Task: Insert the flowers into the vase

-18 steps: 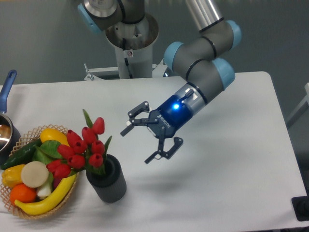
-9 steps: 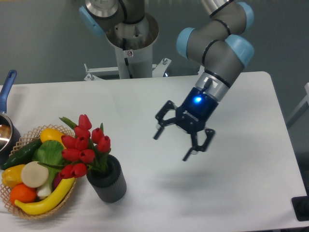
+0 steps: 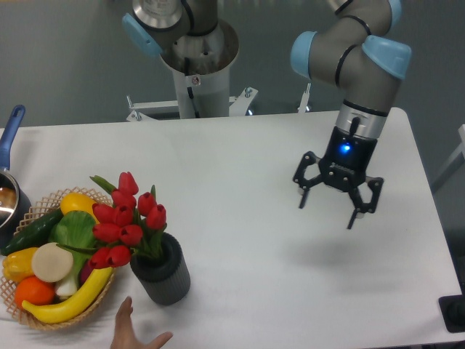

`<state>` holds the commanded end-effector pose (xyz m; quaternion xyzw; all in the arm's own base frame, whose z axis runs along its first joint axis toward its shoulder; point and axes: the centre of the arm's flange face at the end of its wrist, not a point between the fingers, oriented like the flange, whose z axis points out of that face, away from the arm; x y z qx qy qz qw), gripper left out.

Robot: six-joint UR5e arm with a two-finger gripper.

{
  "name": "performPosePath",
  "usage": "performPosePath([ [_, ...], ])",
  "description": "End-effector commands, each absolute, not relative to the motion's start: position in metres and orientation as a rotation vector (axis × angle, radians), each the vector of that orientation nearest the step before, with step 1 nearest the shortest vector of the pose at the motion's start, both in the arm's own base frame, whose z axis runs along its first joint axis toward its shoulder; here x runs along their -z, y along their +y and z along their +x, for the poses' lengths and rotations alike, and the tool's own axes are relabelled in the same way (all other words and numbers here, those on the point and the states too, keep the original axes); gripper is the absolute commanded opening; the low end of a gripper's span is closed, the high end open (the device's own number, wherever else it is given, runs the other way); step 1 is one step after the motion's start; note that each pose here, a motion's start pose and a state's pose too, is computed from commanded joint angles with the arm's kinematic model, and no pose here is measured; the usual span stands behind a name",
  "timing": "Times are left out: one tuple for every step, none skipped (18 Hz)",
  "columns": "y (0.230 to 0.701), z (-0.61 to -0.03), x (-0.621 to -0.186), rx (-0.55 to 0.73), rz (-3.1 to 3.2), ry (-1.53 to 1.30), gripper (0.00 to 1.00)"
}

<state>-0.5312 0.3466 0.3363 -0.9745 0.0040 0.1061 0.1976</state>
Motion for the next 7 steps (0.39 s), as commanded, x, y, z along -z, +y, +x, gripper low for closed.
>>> performPosePath([
  [0.344, -0.535, -0.336, -0.319, -2.758, 0.003, 1.00],
  [0.343, -0.539, -0.332, -0.325, -2.775, 0.002, 1.00],
  [0.344, -0.543, -0.330, -0.328, -2.783, 0.005, 1.00],
  [0.341, -0.547, -0.330, -0.335, -2.792, 0.000, 1.00],
  [0.339, -0.550, -0.334, -0.348, -2.808, -0.006, 1.00],
  [0.337, -0.551, -0.337, -0.351, -2.842, -0.011, 1.00],
  [0.333, -0.549, -0.338, -0.341, -2.891, -0.022, 1.00],
])
